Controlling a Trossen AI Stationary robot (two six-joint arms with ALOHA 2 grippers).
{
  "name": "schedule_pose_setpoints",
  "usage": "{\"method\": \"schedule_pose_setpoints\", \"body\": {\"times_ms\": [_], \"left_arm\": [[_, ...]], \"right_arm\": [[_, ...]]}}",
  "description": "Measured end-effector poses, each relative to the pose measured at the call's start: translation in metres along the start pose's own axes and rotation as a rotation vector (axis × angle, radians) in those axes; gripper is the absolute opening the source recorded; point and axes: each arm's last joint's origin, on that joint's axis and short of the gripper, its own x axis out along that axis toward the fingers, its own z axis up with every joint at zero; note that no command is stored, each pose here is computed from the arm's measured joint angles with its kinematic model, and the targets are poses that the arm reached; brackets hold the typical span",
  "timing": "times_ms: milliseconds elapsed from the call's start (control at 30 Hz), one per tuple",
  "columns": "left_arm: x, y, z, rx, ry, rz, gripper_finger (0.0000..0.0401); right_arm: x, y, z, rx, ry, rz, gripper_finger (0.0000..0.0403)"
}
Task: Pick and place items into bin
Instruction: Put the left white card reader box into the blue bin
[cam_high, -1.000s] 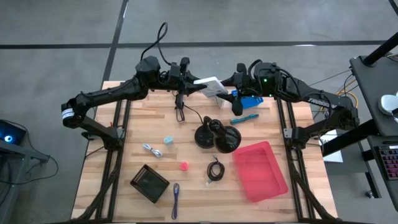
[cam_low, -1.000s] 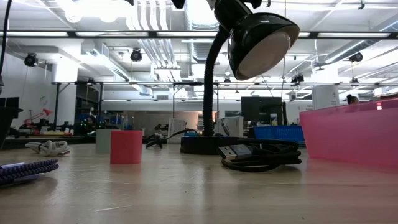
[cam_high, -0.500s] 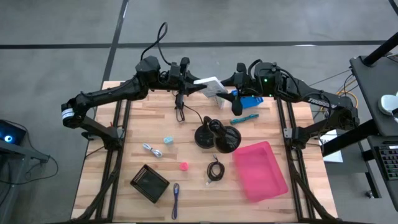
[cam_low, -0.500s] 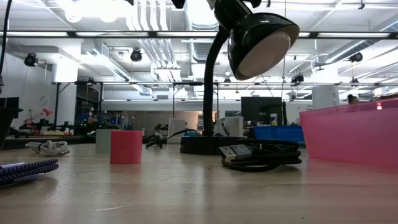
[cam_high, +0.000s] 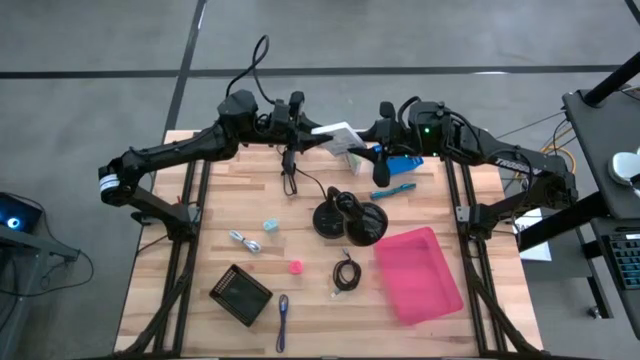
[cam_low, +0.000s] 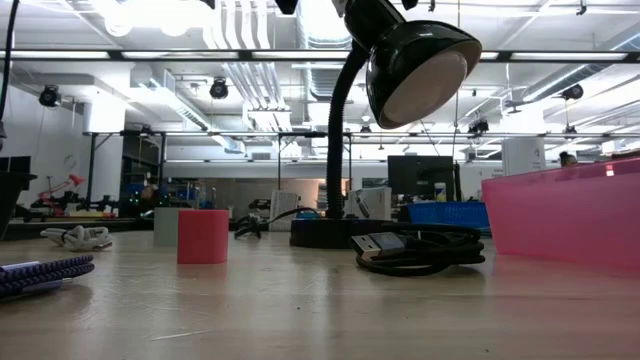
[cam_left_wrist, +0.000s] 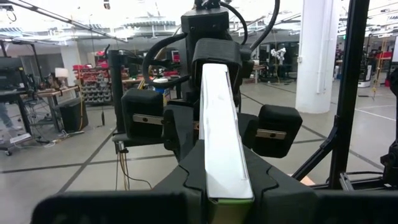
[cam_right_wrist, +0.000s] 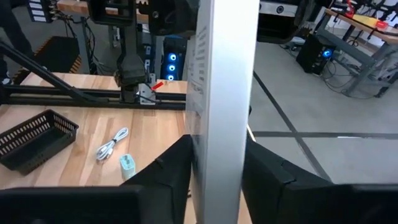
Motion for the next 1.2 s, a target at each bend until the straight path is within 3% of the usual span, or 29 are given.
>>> {"method": "schedule_pose_setpoints", "body": {"times_ms": [167, 367, 500, 1200], "left_arm": [[0.000, 0.000, 0.000, -0.001, 0.000, -0.002, 0.0034], [0.000, 0.000, 0.000, -0.005, 0.000, -0.001, 0.0110], [0.000, 0.000, 0.000, -0.007, 0.000, 0.003, 0.0137], [-0.016, -0.005, 0.015, -0.008, 0.008, 0.023, 0.0146]], "right_arm": [[0.000, 0.000, 0.000, 0.000, 0.001, 0.003, 0.0067], [0.000, 0.000, 0.000, -0.016, 0.002, -0.002, 0.0035], [0.000, 0.000, 0.000, -0.021, 0.003, -0.007, 0.0034], [-0.007, -0.001, -0.007, -0.037, 0.090, -0.068, 0.0031]]}}
